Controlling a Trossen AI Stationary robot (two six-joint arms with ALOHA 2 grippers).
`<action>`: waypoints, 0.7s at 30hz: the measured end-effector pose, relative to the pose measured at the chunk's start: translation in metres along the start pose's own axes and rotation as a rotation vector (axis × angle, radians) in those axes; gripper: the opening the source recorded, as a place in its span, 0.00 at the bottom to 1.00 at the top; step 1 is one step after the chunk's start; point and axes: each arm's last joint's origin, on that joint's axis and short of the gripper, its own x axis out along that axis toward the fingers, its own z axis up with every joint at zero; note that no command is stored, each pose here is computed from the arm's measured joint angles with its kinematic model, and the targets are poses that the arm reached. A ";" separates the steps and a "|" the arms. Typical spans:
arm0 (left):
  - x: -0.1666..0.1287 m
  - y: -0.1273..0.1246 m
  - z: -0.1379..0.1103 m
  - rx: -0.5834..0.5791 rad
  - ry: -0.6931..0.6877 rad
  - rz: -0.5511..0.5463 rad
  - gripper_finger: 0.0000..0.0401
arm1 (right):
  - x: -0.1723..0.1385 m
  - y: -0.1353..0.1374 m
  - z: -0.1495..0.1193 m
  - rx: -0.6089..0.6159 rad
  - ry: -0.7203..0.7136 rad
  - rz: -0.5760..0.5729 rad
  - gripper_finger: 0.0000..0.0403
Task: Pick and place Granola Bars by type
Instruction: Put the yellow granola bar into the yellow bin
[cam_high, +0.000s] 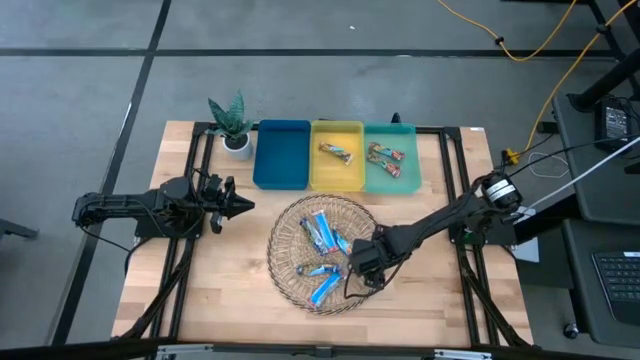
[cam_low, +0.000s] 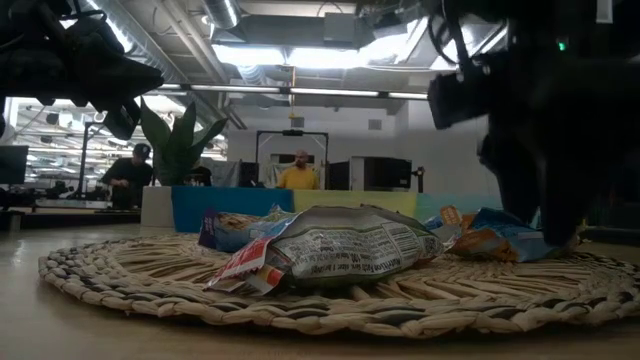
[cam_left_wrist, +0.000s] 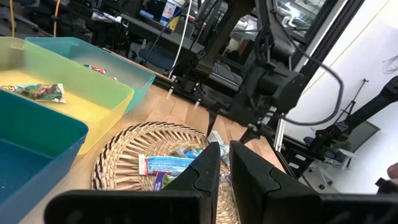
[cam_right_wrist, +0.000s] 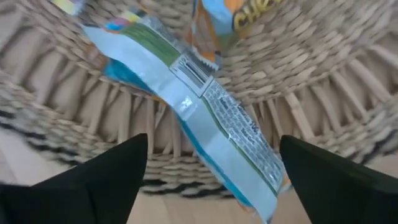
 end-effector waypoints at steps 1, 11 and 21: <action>0.000 0.000 0.000 0.000 0.000 0.000 0.08 | 0.003 -0.001 -0.001 0.000 -0.001 0.001 0.90; 0.000 0.000 0.000 0.000 0.000 0.001 0.08 | 0.010 -0.005 -0.007 0.001 0.013 -0.010 0.72; 0.000 0.000 0.000 0.000 0.000 0.001 0.08 | 0.010 -0.005 -0.007 0.007 0.011 -0.009 0.38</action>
